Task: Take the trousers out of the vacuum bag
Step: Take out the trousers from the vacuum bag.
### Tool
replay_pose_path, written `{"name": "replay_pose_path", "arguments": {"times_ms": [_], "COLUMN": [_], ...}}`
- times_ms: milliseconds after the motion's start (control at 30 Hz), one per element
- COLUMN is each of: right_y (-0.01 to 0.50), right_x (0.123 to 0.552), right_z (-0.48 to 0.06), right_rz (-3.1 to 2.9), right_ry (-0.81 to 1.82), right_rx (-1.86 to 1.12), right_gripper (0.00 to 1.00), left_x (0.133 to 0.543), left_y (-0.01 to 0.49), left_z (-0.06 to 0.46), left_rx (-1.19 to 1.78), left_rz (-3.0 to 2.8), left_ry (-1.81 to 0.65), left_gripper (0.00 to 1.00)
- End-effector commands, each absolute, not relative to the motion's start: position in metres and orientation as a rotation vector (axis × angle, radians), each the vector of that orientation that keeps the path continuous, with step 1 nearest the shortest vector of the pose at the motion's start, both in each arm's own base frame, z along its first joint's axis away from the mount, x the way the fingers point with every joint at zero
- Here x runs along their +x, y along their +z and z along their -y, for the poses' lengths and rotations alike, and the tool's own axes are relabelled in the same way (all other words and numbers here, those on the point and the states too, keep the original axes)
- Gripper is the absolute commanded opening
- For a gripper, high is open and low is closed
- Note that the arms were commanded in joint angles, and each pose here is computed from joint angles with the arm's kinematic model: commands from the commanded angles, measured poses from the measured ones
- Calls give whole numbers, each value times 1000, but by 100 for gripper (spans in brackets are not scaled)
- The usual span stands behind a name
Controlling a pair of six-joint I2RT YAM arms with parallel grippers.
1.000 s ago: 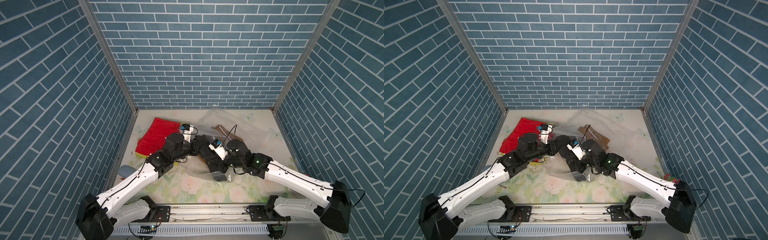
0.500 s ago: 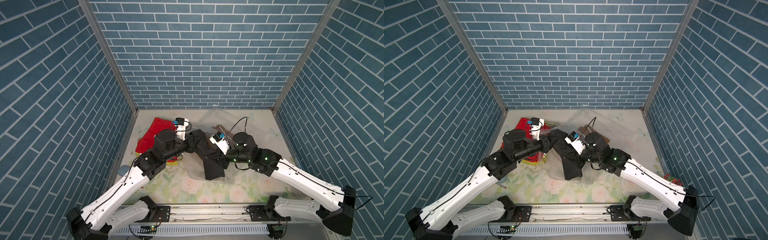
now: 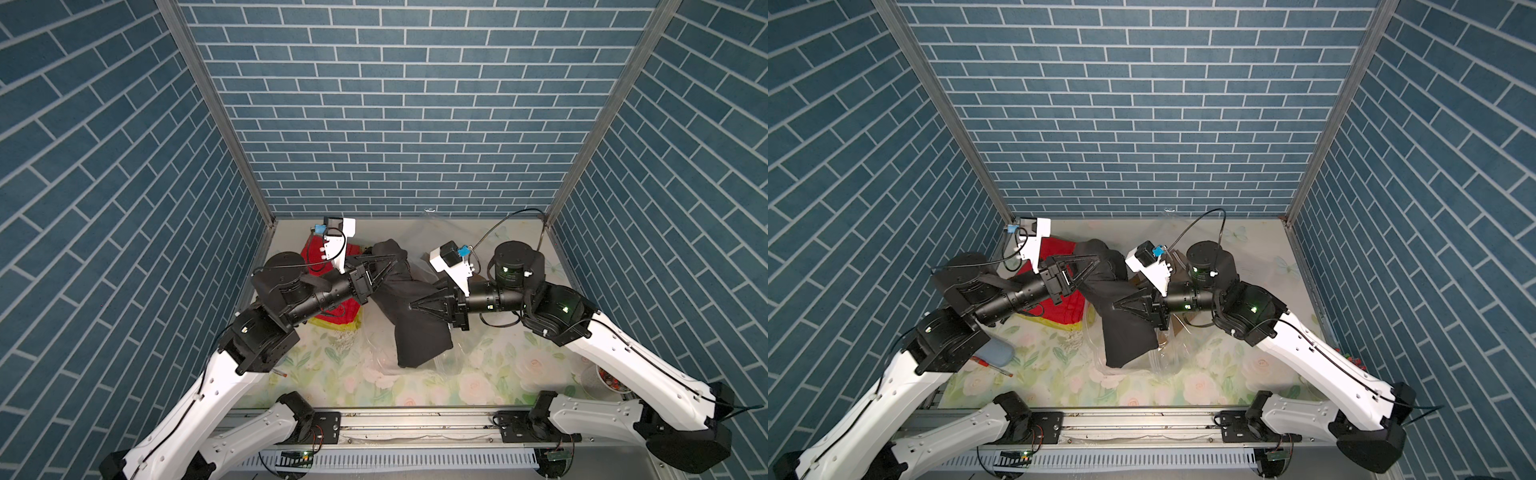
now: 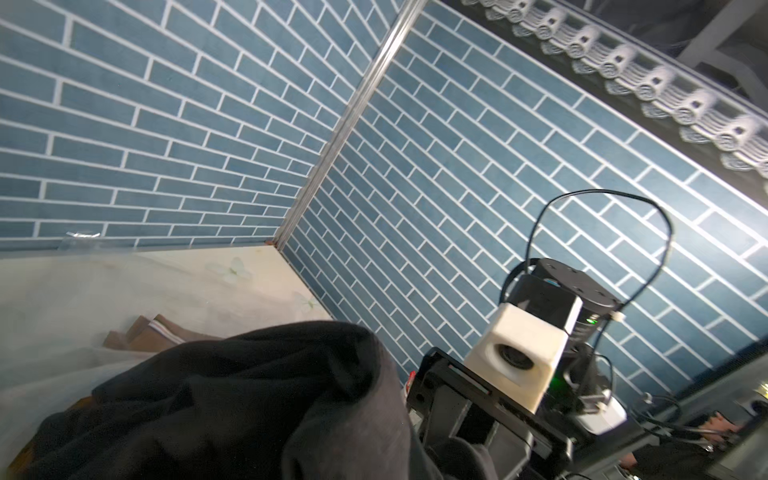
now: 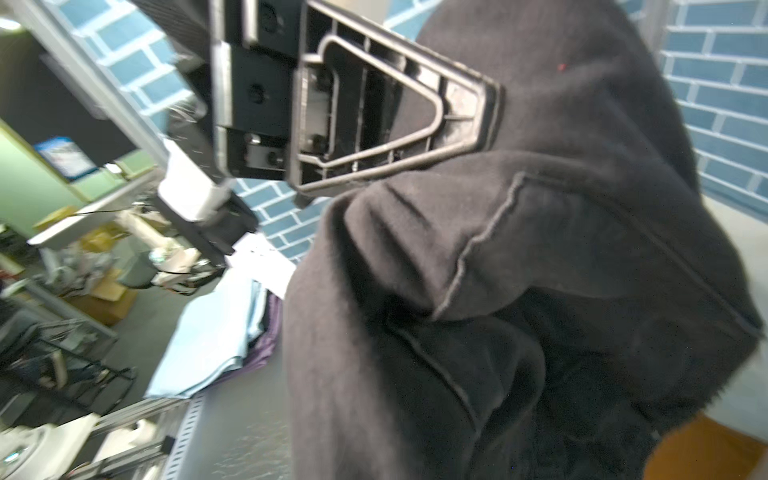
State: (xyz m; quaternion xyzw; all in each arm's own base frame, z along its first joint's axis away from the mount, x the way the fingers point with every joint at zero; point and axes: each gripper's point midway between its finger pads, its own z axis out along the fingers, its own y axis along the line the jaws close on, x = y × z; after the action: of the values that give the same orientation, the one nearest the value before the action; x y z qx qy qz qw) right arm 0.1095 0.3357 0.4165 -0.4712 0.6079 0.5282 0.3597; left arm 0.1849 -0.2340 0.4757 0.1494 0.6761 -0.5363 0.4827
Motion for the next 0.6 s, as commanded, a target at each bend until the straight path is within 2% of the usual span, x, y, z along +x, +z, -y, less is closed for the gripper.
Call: {"name": "replay_pose_path", "arguments": {"times_ms": [0, 267, 567], "right_y": [497, 540, 566], "right_x": [88, 93, 157], "right_z": [-327, -335, -371], "right_rz": [-1229, -1131, -1196], "right_ry": [1454, 1443, 1267], "right_rx": [-1231, -1213, -1050], "right_gripper": [0, 0, 0], "left_x": [146, 119, 176], "left_y": [519, 583, 574], "left_z": [223, 174, 143], "left_rx": [493, 432, 175], "left_rz": [-1504, -1319, -1432], "left_ry": [-1356, -1234, -915], "left_gripper": [0, 0, 0]}}
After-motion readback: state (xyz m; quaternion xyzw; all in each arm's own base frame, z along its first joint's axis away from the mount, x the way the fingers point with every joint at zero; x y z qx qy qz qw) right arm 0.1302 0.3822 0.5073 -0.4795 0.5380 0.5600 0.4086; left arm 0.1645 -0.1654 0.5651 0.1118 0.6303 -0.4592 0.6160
